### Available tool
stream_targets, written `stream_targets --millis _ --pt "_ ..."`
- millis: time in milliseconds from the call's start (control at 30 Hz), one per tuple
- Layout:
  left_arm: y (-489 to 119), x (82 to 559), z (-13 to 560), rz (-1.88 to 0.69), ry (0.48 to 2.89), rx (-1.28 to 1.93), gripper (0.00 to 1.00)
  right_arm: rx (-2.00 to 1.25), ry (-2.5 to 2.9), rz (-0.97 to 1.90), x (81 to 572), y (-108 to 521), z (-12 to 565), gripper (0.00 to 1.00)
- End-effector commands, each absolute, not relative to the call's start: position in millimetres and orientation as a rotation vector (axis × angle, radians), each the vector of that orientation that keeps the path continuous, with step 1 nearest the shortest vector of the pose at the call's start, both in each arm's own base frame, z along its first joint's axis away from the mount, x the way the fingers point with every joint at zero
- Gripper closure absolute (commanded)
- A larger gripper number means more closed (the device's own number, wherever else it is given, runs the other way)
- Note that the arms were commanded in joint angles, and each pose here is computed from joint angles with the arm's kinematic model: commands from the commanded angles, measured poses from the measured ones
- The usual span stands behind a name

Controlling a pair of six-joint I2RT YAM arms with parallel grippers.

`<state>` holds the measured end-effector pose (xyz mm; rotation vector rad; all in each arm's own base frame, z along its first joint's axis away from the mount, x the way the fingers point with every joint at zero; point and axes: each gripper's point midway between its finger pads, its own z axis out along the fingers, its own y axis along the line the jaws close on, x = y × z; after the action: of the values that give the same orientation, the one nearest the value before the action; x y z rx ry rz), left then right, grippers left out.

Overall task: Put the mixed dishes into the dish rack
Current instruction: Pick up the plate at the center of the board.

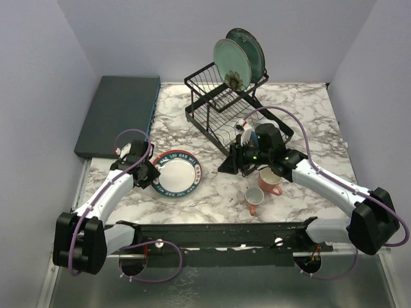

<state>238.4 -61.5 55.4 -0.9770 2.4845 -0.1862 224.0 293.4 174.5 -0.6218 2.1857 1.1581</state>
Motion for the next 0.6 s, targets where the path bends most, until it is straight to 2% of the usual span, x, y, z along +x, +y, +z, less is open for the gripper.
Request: stream_targets --millis 0,400,567 --pt "-68.9 238.9 48.5 -0.226 2.509 -0.954 0.63 -0.632 2.155 1.172 220.9 295.4 177.2 0.51" --pt "-77.2 242.8 35.1 -0.258 2.556 -0.918 0.78 -0.578 2.211 1.195 227.7 302.7 160.5 0.5" --pt "-81.0 244.7 30.3 -0.278 2.575 -0.896 0.87 -0.539 2.234 1.188 237.2 308.1 152.0 0.48"
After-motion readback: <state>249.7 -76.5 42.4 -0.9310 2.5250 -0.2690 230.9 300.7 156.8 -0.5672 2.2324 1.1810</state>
